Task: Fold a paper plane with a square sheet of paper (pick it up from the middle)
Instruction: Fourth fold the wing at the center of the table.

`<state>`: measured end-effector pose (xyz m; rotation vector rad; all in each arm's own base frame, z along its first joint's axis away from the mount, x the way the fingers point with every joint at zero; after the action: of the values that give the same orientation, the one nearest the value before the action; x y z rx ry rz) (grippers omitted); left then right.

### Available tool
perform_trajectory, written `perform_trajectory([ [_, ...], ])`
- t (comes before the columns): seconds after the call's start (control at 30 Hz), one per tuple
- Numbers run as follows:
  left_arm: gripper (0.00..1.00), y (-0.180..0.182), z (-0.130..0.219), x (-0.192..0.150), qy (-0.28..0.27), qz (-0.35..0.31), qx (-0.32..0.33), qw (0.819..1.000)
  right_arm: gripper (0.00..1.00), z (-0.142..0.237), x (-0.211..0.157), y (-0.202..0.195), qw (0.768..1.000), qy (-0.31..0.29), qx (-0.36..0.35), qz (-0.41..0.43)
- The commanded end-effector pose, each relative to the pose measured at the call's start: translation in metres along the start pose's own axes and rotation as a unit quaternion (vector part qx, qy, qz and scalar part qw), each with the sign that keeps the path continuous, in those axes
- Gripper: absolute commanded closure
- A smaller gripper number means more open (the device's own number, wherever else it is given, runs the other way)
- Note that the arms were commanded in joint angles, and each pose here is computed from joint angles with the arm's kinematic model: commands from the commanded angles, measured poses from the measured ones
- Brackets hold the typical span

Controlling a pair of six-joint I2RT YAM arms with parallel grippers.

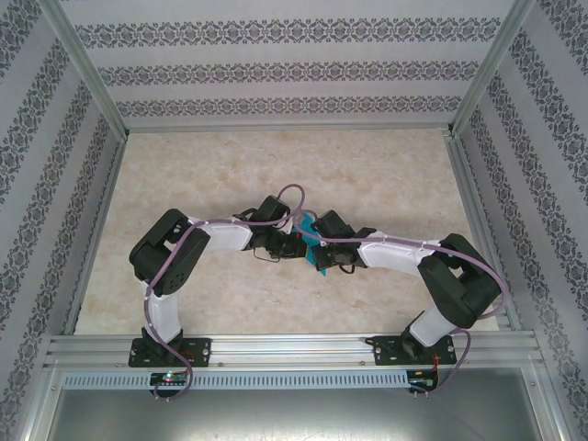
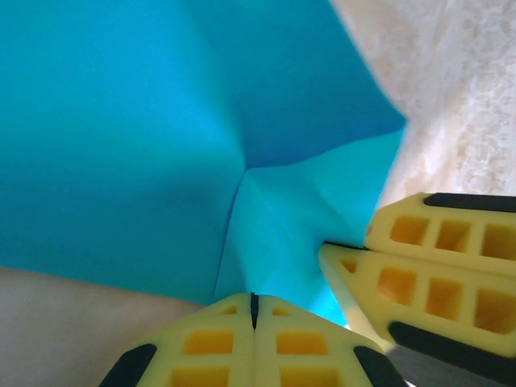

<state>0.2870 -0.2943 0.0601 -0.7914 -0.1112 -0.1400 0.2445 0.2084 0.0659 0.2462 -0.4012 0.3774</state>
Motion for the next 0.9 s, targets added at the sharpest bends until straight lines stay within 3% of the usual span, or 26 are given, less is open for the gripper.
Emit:
perform_trajectory([
  [0.0, 0.98, -0.001, -0.007, 0.001, 0.003, -0.019, 0.007, 1.000, 0.98, 0.003, 0.001, 0.006, 1.000, -0.010, 0.022, -0.008],
  [0.87, 0.99, 0.012, -0.015, 0.001, 0.029, -0.033, 0.046, 0.998, 0.97, 0.012, 0.003, 0.007, 0.994, -0.039, 0.092, -0.052],
])
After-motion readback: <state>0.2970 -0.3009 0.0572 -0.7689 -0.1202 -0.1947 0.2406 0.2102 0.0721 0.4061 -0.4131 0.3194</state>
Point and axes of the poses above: each hand's point on the last joint's axis, 136 mm out from that joint toward the fingers, its own z axis back along the fingers, its own y axis along the line the jaws close on, x = y × z, the point moved 5 cm from there along z, back along the fingers, and after that the axes turned 3 degrees about z, right-handed, at the moved point
